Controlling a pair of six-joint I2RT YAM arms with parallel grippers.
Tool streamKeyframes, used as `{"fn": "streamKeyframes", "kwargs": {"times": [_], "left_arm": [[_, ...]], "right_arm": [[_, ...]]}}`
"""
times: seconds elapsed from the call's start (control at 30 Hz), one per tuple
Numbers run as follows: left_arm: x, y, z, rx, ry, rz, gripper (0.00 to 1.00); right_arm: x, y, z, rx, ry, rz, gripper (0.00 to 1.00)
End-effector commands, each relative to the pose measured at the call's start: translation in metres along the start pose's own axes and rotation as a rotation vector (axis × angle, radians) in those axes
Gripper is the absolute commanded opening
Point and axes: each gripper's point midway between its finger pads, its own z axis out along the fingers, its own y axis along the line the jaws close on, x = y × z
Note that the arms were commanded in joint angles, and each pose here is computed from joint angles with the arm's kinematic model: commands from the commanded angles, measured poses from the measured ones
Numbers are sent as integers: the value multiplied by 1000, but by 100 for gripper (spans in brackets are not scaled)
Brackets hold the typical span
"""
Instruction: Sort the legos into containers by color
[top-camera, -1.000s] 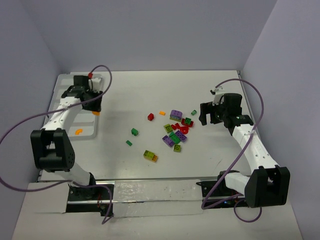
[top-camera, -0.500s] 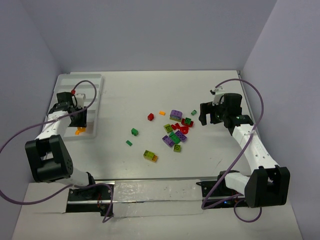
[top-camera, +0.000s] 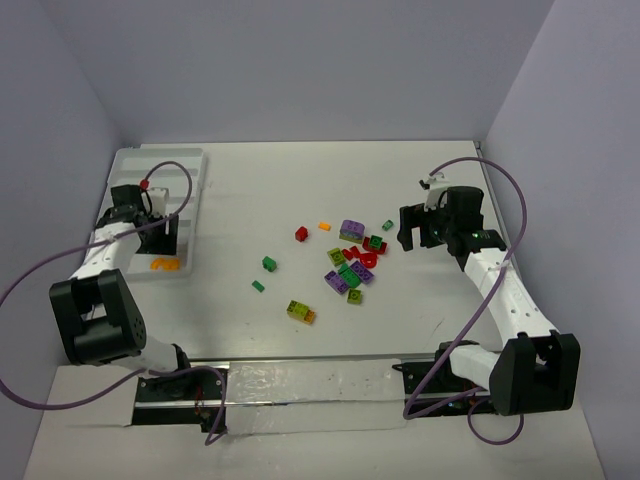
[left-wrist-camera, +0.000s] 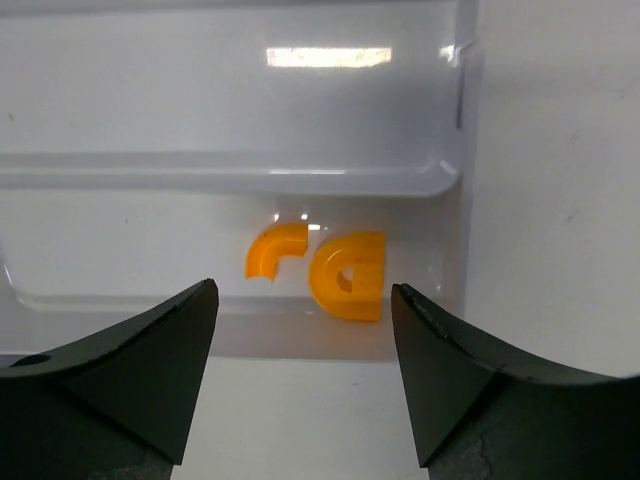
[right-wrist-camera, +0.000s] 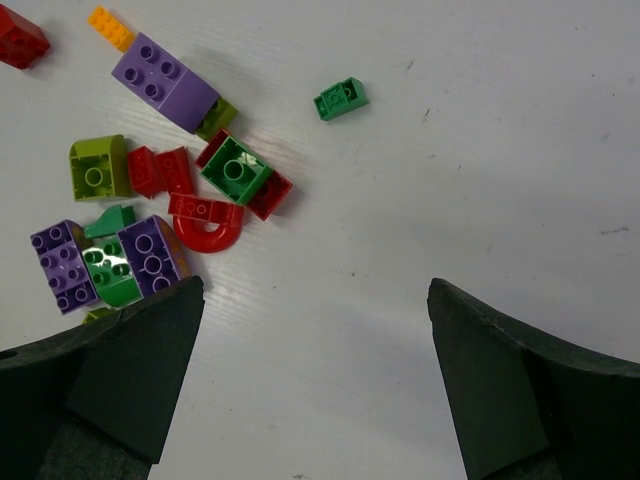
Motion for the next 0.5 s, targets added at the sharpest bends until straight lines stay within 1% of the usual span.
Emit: {"fn": "streamKeyframes", "kwargs": {"times": [0.0,0.07,0.1,0.13,0.17,0.2,0.23,0.27,0.3,0.33,0.37,0.47], "left_arm": [[-78,-7,-36,95,-174,1,80],[-121,-32,-54,158,-252,36,79],[-135,-48,-59,191,-277,59,78],[-140,-64,-61,213,-287,76,78],[-158,-82,-67,231,-320,100,77],[-174,-118,-75,277,-360,157,76],[-178,-140,-69,303,-355,176,74],[-186,-174,-75,349,-378,227,74],[-184,-196,-63,375,-349,252,72],[-187,-225,-68,406,-362,288,71],[-183,-243,-55,424,-331,311,70],[-178,-286,-45,469,-314,362,69]], "right_arm": [[-21,2,-2,-2,-66,-14,100],[-21,2,-2,-2,-65,-13,100],[-21,1,-1,-1,-64,-10,100],[-22,1,-1,-1,-65,-10,100],[-21,1,-1,-1,-61,-8,100],[-22,1,-1,2,-60,-7,100],[-22,0,0,6,-58,-6,100],[-21,-2,0,13,-55,-5,100],[-21,-3,1,19,-54,-6,100],[-20,-4,1,27,-52,-5,100],[-19,-5,1,31,-49,-7,100],[-17,-9,2,49,-41,-7,100]]}}
